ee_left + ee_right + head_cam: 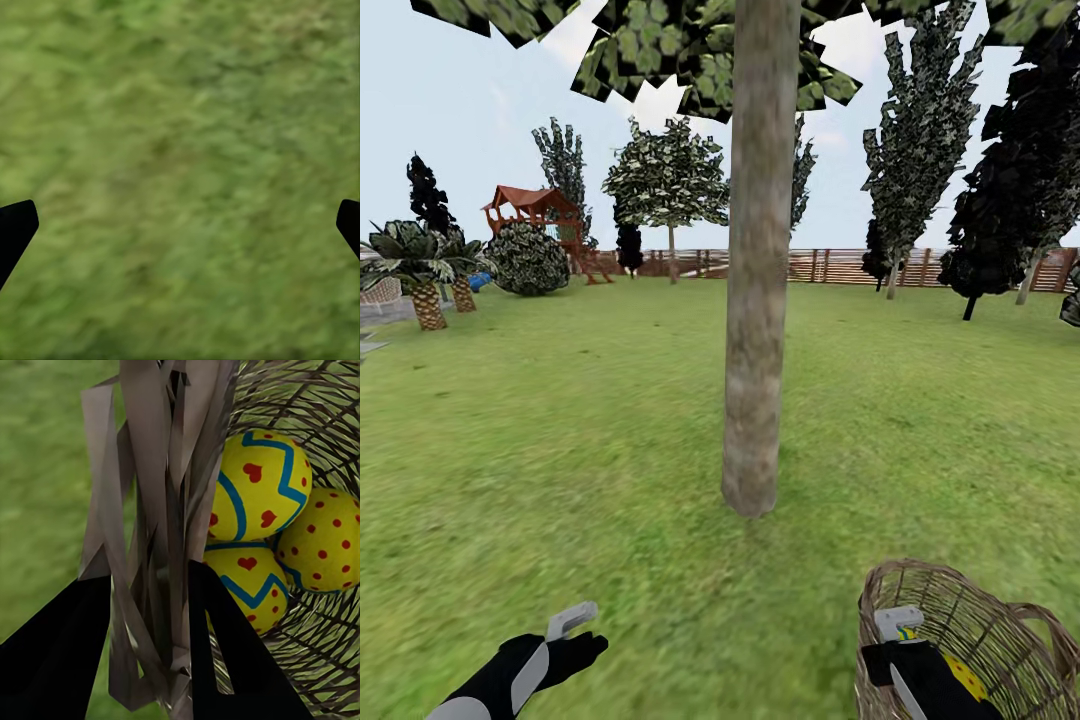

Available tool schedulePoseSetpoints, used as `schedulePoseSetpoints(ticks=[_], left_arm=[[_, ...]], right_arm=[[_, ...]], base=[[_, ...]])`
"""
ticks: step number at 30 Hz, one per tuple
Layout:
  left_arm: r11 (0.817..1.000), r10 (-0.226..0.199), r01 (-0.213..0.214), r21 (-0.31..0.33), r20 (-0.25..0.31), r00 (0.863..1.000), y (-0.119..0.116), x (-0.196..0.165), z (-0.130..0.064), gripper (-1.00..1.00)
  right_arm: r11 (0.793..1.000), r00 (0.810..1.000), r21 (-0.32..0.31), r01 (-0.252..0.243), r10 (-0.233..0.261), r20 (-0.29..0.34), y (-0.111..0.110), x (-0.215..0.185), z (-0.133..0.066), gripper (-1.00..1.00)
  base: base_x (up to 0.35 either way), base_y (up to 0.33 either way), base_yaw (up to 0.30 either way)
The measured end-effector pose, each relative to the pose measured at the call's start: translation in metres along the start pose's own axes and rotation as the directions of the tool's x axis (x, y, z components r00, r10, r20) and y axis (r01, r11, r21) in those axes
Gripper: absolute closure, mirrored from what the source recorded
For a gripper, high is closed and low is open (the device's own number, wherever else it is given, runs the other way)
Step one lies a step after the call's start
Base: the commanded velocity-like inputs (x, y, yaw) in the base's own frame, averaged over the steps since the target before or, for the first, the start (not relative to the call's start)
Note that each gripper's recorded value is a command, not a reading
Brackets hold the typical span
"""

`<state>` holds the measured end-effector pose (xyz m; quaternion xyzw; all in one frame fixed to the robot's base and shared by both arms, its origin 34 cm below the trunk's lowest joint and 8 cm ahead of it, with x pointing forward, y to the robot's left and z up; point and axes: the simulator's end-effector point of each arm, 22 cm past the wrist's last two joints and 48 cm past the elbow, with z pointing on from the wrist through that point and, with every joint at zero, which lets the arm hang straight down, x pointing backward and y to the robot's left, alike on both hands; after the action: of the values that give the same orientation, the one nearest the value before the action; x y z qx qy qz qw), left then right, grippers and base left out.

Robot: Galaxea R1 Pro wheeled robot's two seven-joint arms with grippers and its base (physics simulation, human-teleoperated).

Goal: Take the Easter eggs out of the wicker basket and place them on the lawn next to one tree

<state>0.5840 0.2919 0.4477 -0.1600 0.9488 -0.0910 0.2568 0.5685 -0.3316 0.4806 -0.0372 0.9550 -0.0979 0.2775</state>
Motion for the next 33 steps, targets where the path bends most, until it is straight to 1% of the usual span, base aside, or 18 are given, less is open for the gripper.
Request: schedulePoseSetpoints(ticks=[33], left_arm=[[1.0,0.001,-0.001,-0.001,0.001,1.0,0.022,0.044,0.053,-1.0]], right_arm=[[1.0,1.0,-0.001,0.002,-0.002,0.001,0.016,0.049,0.05,1.0]], base=[[0.0,0.0,0.0]])
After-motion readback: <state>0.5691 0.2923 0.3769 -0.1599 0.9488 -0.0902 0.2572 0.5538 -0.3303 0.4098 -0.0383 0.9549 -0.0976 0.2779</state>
